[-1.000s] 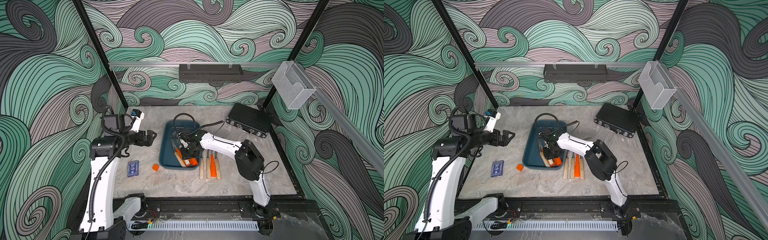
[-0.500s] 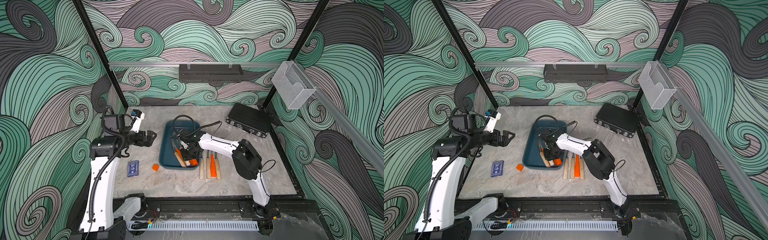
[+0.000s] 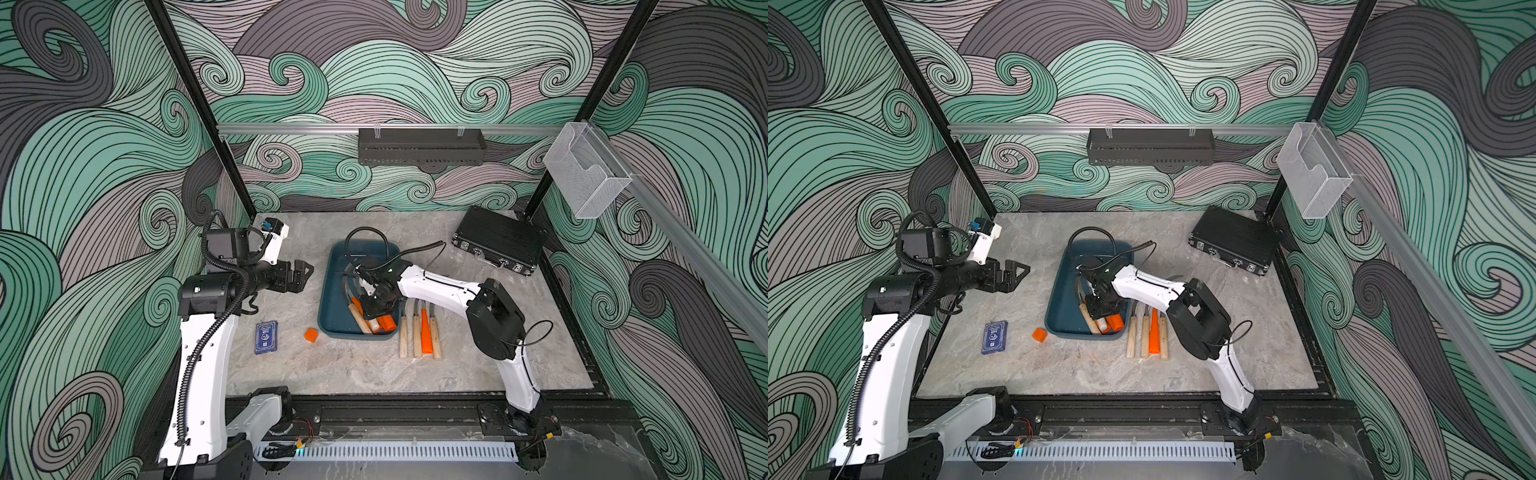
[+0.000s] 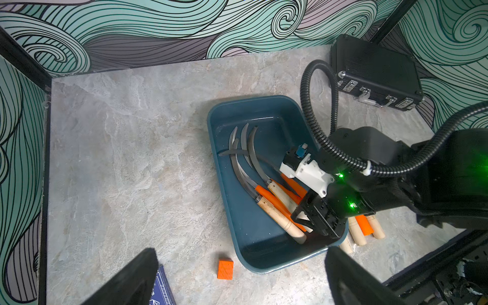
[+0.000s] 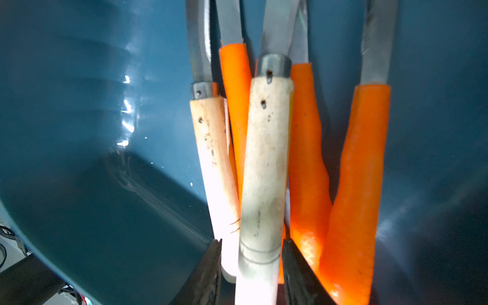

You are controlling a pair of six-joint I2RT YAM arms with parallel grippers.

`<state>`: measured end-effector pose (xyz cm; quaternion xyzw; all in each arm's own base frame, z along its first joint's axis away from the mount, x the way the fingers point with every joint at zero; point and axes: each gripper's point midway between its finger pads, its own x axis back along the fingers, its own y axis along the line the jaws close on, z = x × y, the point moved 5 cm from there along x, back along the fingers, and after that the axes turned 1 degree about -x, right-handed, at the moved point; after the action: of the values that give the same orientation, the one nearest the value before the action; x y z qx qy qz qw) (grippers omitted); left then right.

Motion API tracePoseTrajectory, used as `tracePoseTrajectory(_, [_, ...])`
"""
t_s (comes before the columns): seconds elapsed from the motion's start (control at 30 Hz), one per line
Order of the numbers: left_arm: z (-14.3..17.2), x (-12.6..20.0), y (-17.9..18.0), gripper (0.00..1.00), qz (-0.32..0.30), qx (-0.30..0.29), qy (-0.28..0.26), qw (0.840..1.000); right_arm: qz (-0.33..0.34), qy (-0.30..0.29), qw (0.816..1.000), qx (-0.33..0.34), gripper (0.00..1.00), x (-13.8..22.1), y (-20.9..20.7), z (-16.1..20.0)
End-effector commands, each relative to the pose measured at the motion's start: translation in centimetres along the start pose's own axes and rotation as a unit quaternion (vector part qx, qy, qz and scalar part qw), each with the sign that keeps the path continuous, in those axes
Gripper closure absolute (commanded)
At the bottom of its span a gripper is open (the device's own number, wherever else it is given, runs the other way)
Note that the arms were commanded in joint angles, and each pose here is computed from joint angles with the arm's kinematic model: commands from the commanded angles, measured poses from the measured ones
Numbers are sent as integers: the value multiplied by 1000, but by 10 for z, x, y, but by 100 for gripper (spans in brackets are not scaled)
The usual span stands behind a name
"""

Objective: Put small sickles into storage boxes
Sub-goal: Place the sickle in the storage box, then pick up the sickle at the center of the board.

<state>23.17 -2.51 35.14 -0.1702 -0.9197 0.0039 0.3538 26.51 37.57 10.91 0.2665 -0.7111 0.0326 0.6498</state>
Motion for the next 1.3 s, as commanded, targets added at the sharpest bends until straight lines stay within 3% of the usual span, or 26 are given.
tracePoseTrajectory(0.0, [-11,11,-1,1,-2,-8,-14,1000,-1,-48,999,12,59,40,5,-8])
tracePoseTrajectory(0.2, [-14,13,-1,1,-4,-7,-17,1000,20,-95,995,28,55,75,1,-5])
tracePoseTrajectory(0.47, [-18,15,0,2,-9,-10,-22,1000,61,-163,983,55,42,126,-12,6])
tracePoseTrajectory(0.67, [-20,15,1,1,-12,-10,-20,1000,117,-254,958,65,1,176,-33,13])
tracePoseTrajectory(0.73, [-20,14,1,1,-11,-8,-19,1000,73,-238,966,66,1,170,-47,17])
tracePoseTrajectory(0.83, [-21,13,2,1,-11,-5,-20,1000,-10,-207,978,9,1,159,-69,15])
tracePoseTrajectory(0.97, [-22,13,2,1,-11,-4,-20,1000,-13,-194,981,13,1,152,-72,21])
tracePoseTrajectory(1.27, [-22,9,2,1,-3,-1,-13,1000,-14,-257,966,-24,1,163,-85,47])
